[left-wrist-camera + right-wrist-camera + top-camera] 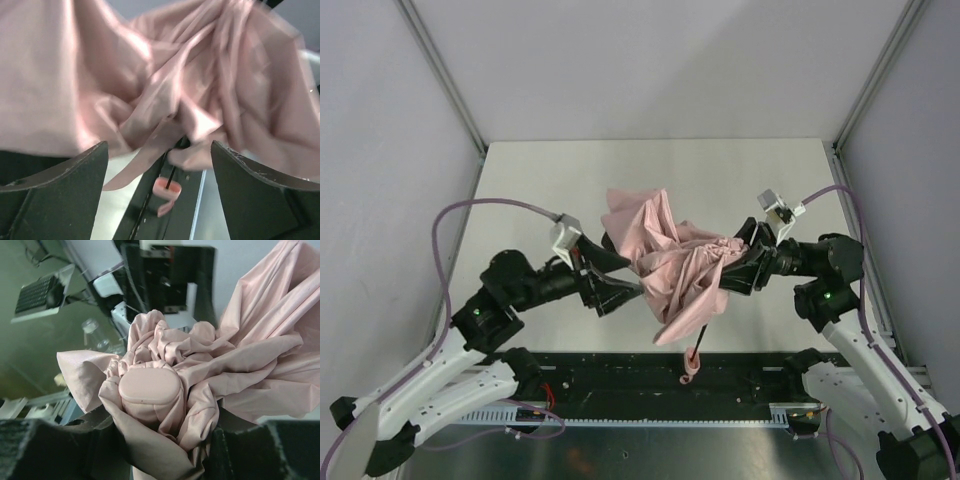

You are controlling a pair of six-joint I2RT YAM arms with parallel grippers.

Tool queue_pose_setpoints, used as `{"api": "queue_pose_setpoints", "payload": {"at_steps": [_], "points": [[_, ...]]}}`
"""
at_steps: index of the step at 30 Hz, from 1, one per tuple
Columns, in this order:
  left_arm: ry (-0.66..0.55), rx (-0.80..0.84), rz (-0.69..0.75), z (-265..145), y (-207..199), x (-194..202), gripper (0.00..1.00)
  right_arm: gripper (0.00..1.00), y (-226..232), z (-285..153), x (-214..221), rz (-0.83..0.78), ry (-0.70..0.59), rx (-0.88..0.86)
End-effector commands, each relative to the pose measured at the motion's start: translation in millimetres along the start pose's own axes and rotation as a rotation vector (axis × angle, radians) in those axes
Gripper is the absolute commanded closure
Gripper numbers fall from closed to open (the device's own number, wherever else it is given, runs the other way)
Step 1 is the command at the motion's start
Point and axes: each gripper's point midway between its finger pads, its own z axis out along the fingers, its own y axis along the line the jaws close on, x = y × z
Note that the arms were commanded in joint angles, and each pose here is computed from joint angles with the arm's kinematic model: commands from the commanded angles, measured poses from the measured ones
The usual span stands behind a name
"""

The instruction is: Put away the umbrella

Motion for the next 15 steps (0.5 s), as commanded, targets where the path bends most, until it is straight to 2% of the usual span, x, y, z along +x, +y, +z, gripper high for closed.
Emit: {"api": "queue_pose_setpoints", "payload": {"at_steps": [1,5,12,14,15], "points": [[0.048,0.004,-0.035,-8,8,32,0.09,1.0,40,-5,-15,-0.136,0.056,-0.156],[0.071,-0.007,-0.106,-8,17,59,0.03,1.0,44,-5,-22,-0.141,0.05,-0.162],[0.034,0.166,-0.211,7,-3,71,0.03,1.0,37,1,-42,-0.131,-0.043,-0.105],[0.044,0.212,-0.189,8,-12,69,0.13,1.0,27,0,-47,-0.126,-0.066,-0.057],[0.045,0.223,-0.169,7,-13,68,0.28,1.0,20,-1,-47,-0.12,-0.068,-0.028]]}}
